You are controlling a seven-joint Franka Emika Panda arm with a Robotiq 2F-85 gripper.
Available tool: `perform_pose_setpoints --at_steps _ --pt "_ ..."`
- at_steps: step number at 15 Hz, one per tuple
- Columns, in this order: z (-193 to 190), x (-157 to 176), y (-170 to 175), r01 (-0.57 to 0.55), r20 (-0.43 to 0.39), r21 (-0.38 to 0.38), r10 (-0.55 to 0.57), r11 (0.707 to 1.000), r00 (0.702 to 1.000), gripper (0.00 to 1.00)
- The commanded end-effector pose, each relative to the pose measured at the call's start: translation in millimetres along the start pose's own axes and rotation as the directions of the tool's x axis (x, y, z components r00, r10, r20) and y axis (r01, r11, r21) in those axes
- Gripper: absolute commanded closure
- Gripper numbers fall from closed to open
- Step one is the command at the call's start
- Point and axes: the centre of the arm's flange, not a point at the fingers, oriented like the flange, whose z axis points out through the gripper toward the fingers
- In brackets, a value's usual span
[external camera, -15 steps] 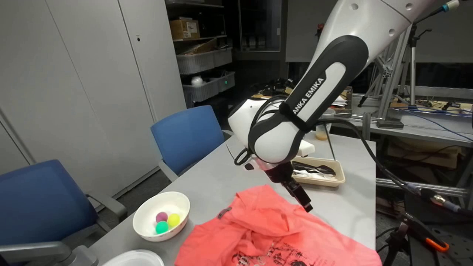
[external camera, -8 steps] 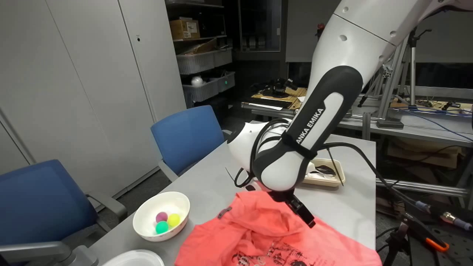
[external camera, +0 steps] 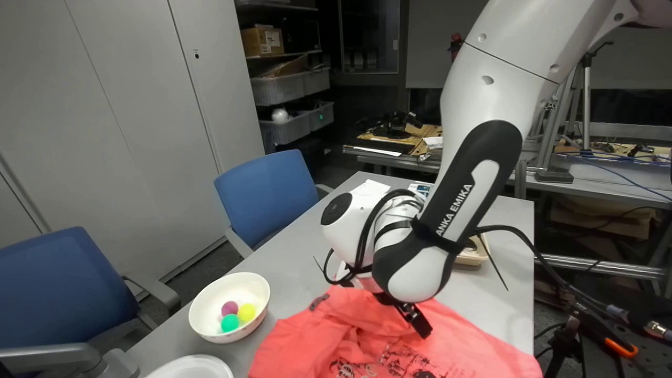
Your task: Unfold the T-shirt on the table
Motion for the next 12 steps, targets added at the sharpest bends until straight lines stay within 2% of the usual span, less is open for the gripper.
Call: perform_pose_setpoints --at_steps 1,2,6,11,12 --pt "6.2 -3.1 -10.7 -0.017 -0.037 -0.070 0.015 0.997 0.999 0.15" --pt "7.0 -4.2 -11.8 -0.023 -0.051 -0.075 0.019 0.997 0.999 0.27" --pt "7.7 -9.3 -13.4 -0.049 -0.087 -0.088 0.041 0.995 0.995 0.58" --pt "6.9 -11.4 -13.5 -0.070 -0.086 -0.091 0.062 0.993 0.994 0.96" --pt "5.1 -11.7 -15.4 -0.077 -0.086 -0.094 0.069 0.993 0.994 1.00"
